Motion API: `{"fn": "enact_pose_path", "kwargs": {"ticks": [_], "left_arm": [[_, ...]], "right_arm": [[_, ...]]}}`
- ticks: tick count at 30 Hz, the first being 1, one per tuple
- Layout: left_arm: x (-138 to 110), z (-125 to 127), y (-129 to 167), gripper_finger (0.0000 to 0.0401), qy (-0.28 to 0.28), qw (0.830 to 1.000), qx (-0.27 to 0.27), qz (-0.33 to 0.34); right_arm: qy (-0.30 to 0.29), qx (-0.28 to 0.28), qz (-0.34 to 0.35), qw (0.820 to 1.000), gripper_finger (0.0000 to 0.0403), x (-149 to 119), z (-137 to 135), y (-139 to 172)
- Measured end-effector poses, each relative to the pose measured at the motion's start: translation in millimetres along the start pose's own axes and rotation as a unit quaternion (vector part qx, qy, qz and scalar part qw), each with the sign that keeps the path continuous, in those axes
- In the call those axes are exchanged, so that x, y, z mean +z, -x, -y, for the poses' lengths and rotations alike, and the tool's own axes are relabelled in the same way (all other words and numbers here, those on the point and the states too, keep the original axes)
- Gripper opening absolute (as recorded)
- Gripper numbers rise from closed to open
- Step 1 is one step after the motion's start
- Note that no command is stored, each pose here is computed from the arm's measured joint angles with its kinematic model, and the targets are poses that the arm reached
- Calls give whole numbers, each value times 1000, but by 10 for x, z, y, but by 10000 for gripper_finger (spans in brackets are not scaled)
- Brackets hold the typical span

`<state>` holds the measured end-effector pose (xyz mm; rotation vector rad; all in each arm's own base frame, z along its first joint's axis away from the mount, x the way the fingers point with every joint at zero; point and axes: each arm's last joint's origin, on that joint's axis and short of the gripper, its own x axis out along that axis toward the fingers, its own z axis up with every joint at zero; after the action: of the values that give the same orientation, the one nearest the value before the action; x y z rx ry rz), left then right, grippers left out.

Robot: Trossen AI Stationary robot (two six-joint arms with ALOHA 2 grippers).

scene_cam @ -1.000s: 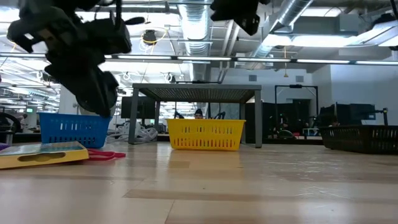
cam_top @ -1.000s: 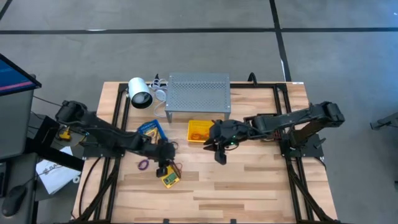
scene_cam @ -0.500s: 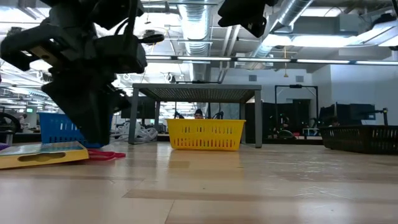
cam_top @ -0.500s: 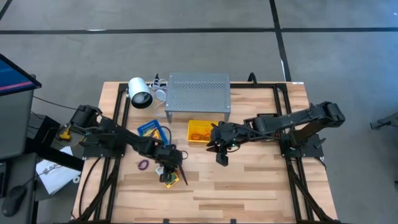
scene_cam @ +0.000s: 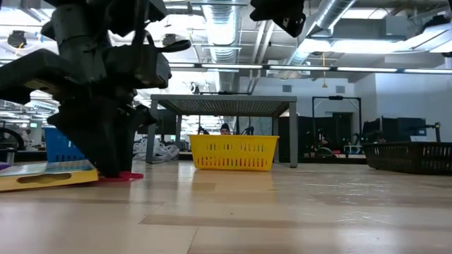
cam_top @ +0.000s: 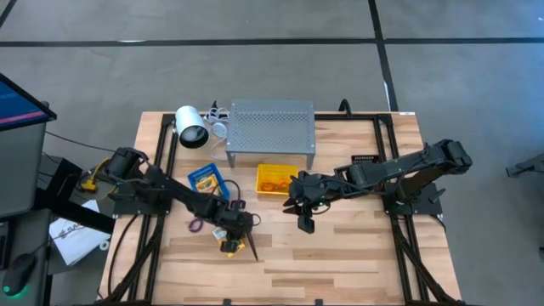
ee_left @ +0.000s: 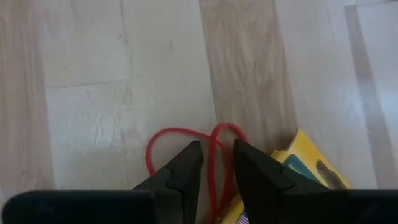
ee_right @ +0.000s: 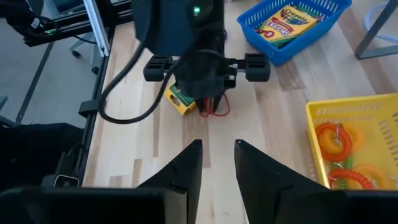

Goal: Pick & Place Office Desk Supplies
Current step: Put the red rubber band into the black bin

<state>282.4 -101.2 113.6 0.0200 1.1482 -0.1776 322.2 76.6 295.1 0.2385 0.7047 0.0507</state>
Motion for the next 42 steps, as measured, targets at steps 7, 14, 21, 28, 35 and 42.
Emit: {"fn": "enact_pose_path", "kwargs": {"ticks": [7,14,21,28,35,42], "left_arm": [[7,26,-2,16,-15,999,27,14],[66,38,95,2,-1,999,26,33],[185,41,560,1,10,993,37,116],[272,6,1098,1,25,973,40,227],[454,-192,1380,0,32,936,56,347],[667,-549,1502,0,45,895,49,441]], "right_arm": [[4,5,-3,1000,90,-23,-54,4],[-8,-4,-15,1000,90,-47,-38,4],[-11,-15,-17,1000,90,-53,-29,64],[-6,-44,15,999,90,-19,-36,384],[0,-55,76,996,90,7,-119,801],[-22,-67,97,993,90,-30,-109,1100]]}}
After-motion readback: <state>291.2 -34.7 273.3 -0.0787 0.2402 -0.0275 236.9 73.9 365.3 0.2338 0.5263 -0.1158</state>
